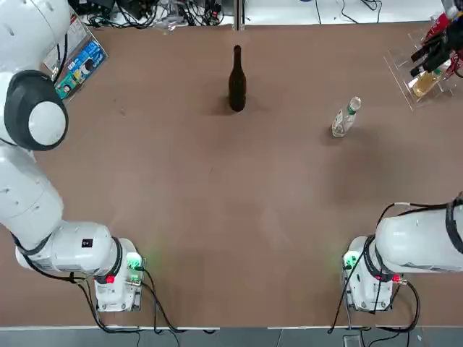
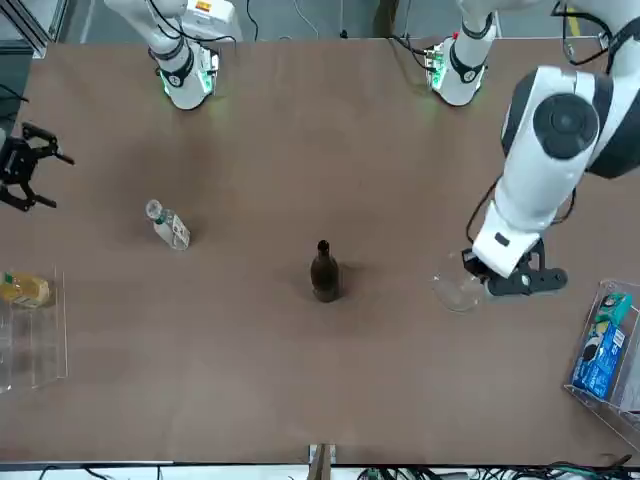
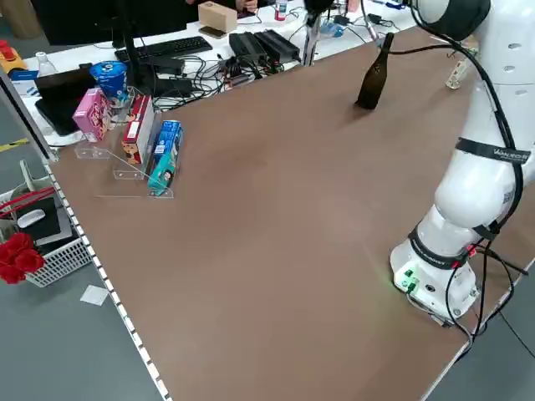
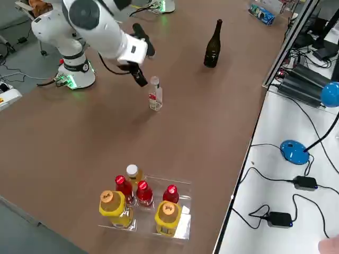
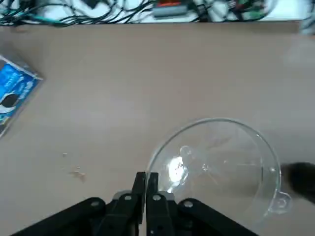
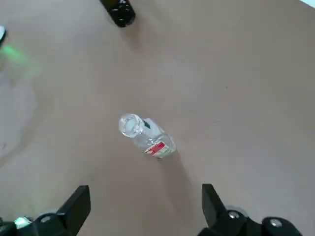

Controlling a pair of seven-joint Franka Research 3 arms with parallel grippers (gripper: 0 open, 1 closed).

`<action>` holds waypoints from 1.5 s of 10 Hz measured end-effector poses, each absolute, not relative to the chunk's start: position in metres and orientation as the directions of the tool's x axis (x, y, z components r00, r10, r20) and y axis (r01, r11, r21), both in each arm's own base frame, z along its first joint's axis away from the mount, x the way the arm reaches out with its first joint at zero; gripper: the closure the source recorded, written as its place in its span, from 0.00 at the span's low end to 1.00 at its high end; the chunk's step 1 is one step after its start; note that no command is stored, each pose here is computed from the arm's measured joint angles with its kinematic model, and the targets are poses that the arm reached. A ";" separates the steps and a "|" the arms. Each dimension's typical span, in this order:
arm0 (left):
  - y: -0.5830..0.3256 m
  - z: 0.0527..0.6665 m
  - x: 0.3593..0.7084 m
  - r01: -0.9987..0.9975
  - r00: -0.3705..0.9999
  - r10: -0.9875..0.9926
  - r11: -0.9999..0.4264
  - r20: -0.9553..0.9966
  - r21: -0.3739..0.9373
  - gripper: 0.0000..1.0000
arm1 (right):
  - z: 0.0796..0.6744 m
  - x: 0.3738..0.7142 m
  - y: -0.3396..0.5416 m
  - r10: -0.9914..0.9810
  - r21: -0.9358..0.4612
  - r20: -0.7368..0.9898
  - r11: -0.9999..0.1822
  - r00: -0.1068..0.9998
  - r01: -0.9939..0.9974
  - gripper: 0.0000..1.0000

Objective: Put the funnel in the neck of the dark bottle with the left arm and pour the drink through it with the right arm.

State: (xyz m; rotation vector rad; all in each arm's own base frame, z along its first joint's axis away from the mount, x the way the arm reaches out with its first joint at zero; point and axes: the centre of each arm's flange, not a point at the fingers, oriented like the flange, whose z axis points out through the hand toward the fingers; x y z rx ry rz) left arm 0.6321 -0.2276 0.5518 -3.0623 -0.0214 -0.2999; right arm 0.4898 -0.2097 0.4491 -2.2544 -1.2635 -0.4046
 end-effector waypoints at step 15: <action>-0.419 0.573 0.545 -0.068 0.973 -0.013 -0.970 0.229 0.234 0.96 | 0.139 0.465 -0.204 0.308 -0.052 0.949 -0.046 0.063 0.998 0.00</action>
